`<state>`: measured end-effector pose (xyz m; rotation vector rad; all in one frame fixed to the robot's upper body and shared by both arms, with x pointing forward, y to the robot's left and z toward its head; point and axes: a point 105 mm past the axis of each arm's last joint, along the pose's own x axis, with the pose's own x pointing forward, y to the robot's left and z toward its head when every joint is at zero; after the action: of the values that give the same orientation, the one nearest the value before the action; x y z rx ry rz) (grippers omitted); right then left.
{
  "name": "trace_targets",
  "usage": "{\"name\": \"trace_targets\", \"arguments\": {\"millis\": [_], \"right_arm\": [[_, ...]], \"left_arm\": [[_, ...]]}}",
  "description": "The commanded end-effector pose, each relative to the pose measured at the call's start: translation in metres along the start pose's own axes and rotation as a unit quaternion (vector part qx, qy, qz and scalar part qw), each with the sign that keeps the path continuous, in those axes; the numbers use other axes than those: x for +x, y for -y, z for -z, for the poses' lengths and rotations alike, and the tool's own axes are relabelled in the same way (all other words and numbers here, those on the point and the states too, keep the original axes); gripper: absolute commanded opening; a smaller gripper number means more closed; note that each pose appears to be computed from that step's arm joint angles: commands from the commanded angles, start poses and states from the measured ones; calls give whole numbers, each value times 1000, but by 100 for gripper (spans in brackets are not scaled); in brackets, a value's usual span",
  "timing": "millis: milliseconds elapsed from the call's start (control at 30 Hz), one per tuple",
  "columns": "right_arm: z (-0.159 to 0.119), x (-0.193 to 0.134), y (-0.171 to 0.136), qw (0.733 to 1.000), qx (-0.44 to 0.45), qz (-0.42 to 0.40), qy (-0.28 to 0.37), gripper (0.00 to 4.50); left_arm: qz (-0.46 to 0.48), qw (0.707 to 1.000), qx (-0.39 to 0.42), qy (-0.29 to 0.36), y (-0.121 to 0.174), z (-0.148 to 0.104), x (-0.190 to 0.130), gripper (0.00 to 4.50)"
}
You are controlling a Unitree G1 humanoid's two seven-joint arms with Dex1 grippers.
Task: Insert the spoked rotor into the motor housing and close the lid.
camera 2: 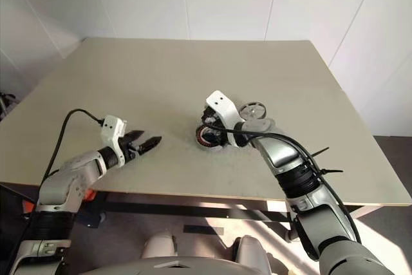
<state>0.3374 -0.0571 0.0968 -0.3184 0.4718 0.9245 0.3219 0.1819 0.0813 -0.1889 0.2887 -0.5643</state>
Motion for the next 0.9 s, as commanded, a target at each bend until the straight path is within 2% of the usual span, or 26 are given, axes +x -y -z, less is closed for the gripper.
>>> {"name": "trace_targets", "arguments": {"millis": [33, 200, 400, 900], "right_arm": [[-18, -5, -1, 1000, -7, -5, 30, 194], [-9, -1, 3, 1000, -4, 8, 15, 25], [-7, -1, 13, 1000, 6, 25, 14, 12], [17, 13, 5, 999, 18, 19, -18, 12]], "left_arm": [[50, 997, 6, 62, 19, -40, -2, 443], [63, 997, 14, 50, 26, -40, 0, 443], [60, 997, 12, 40, 26, -33, 0, 443], [35, 999, 14, 22, 18, -23, 1, 443]]}}
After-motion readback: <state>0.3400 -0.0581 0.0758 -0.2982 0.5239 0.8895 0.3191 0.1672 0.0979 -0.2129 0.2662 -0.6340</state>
